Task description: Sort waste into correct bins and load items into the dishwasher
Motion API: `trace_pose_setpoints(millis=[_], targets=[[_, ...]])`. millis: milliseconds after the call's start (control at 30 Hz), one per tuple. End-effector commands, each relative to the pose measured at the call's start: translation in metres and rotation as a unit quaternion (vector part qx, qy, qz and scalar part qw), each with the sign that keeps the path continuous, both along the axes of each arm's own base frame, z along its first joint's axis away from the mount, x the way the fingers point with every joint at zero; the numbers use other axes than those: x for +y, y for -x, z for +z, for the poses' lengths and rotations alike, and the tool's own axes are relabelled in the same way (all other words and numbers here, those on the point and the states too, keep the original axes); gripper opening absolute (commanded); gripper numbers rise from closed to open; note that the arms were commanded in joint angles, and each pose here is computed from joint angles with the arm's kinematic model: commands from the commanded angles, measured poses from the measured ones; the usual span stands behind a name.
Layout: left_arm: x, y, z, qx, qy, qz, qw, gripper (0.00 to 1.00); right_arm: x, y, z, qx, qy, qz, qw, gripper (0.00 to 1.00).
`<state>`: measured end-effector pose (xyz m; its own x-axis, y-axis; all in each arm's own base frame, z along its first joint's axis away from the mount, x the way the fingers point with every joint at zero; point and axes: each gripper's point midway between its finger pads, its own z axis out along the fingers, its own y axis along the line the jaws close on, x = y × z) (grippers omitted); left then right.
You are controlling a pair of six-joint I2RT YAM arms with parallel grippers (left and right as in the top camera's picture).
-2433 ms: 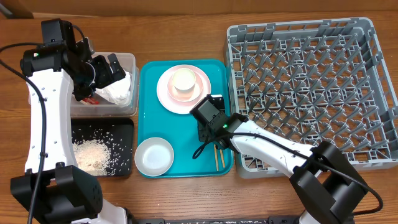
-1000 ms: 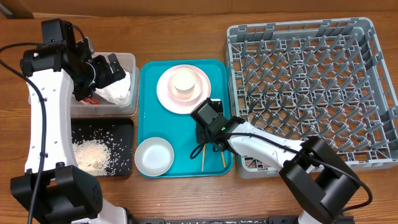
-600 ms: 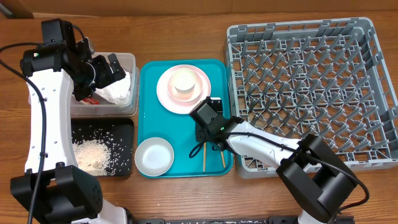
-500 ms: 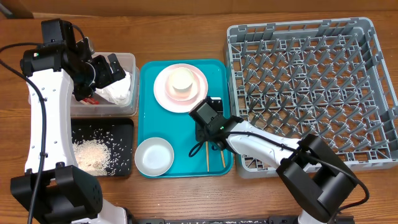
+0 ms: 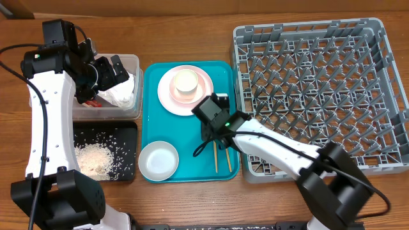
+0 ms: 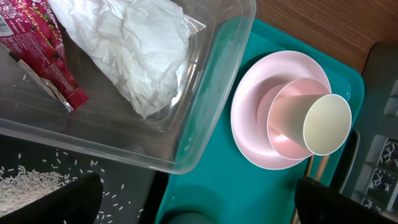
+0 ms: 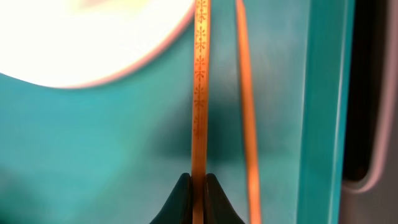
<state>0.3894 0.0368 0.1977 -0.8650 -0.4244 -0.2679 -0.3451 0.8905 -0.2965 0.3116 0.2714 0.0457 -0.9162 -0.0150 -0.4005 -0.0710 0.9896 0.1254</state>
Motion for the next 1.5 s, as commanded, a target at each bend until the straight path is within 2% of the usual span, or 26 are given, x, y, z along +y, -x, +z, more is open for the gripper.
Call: trace_pose_setpoints(millis=[0, 133, 233, 500, 633, 1233, 1300, 1467], targets=[[0.001, -0.002, 0.008, -0.013, -0.009, -0.008, 1.000, 1.00, 0.011, -0.026, 0.080, -0.092, -0.041, 0.031, 0.994, 0.04], [0.001, -0.002, 0.008, -0.013, -0.009, -0.008, 1.000, 1.00, -0.008, -0.039, 0.118, -0.136, -0.043, 0.045, 0.989, 0.04], [0.001, -0.002, 0.008, -0.013, -0.009, -0.008, 1.000, 1.00, -0.032, -0.051, 0.129, -0.153, -0.025, 0.047, 0.987, 0.04], [0.001, -0.002, 0.008, -0.013, -0.009, -0.008, 1.000, 1.00, -0.115, -0.083, 0.122, -0.142, 0.049, 0.026, 0.988, 0.04], [0.001, -0.002, 0.008, -0.013, -0.009, -0.008, 1.000, 1.00, -0.149, -0.086, 0.114, -0.117, 0.070, 0.056, 0.989, 0.04], [0.001, -0.002, 0.008, -0.013, -0.009, -0.008, 1.000, 1.00, -0.172, -0.080, 0.079, -0.087, 0.055, 0.039, 0.994, 0.05], [0.001, -0.002, 0.008, -0.013, -0.009, -0.008, 1.000, 1.00, -0.172, -0.081, 0.078, -0.090, 0.054, 0.039, 0.994, 0.09], [0.001, -0.002, 0.008, -0.013, -0.009, -0.008, 1.000, 1.00, -0.171, -0.081, 0.078, -0.090, 0.054, 0.039, 0.994, 0.10]])
